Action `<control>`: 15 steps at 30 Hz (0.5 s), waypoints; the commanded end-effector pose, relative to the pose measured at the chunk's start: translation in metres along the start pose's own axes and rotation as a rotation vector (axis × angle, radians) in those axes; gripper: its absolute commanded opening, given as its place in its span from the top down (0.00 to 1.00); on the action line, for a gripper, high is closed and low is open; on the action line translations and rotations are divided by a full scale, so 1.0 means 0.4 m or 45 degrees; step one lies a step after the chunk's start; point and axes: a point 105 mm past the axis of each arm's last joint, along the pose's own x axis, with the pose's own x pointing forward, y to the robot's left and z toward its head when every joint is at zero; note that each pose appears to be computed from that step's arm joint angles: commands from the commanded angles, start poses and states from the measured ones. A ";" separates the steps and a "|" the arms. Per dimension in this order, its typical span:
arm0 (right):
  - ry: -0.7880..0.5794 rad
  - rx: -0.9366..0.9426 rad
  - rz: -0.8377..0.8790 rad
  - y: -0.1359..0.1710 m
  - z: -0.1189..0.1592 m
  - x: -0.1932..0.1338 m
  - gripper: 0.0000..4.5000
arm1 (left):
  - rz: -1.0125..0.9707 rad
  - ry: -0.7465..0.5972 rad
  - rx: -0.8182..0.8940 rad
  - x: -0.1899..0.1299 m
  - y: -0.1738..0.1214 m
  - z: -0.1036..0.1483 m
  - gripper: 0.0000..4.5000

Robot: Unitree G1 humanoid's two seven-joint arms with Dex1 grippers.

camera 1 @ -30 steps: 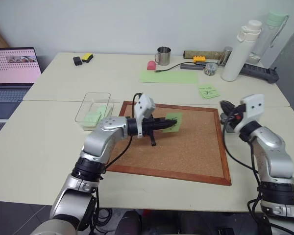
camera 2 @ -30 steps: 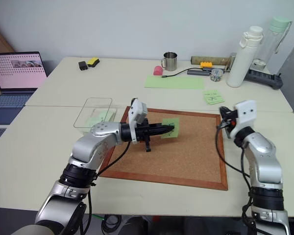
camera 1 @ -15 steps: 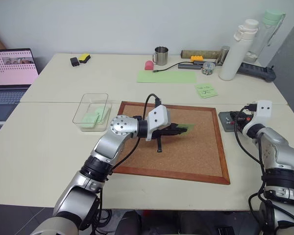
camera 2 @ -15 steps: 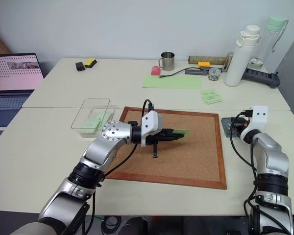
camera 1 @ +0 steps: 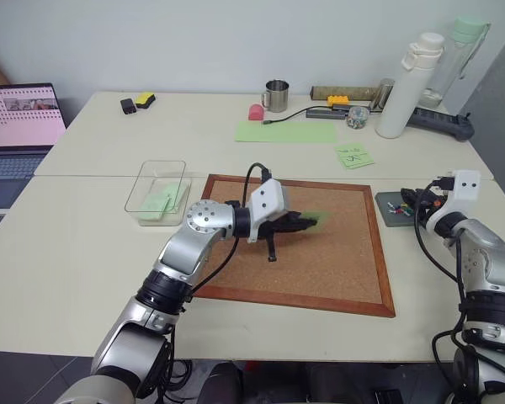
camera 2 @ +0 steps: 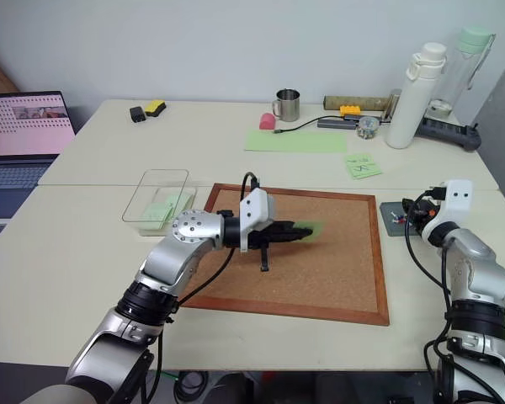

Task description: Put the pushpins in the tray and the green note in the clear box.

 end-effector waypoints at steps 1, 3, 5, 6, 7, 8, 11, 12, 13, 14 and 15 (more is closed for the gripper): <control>-0.194 -0.141 0.392 0.153 0.118 -0.029 0.57 | 0.303 -0.065 0.017 -0.081 0.101 0.071 1.00; -0.231 -0.172 0.587 0.232 0.147 -0.058 0.57 | 0.557 -0.062 -0.007 -0.152 0.165 0.081 1.00; -0.250 -0.170 0.752 0.302 0.168 -0.089 0.57 | 0.811 -0.064 -0.055 -0.235 0.216 0.088 1.00; -0.256 -0.154 0.831 0.336 0.176 -0.105 0.57 | 0.937 -0.063 -0.081 -0.281 0.236 0.089 1.00; -0.258 -0.137 0.907 0.369 0.185 -0.122 0.57 | 1.074 -0.050 -0.097 -0.330 0.253 0.087 1.00; -0.258 -0.128 0.973 0.397 0.192 -0.137 0.57 | 1.194 -0.034 -0.108 -0.376 0.265 0.084 1.00; -0.246 -0.129 1.078 0.443 0.201 -0.161 0.57 | 1.413 0.030 -0.109 -0.460 0.278 0.066 1.00; -0.239 -0.137 1.120 0.460 0.205 -0.168 0.57 | 1.508 0.074 -0.108 -0.497 0.282 0.052 1.00; -0.236 -0.143 1.156 0.475 0.209 -0.173 0.57 | 1.598 0.112 -0.134 -0.531 0.283 0.033 1.00; -0.234 -0.144 1.180 0.485 0.212 -0.176 0.57 | 1.655 0.147 -0.172 -0.551 0.282 0.014 1.00; -0.233 -0.144 1.190 0.490 0.214 -0.176 0.57 | 1.681 0.165 -0.199 -0.561 0.280 0.002 1.00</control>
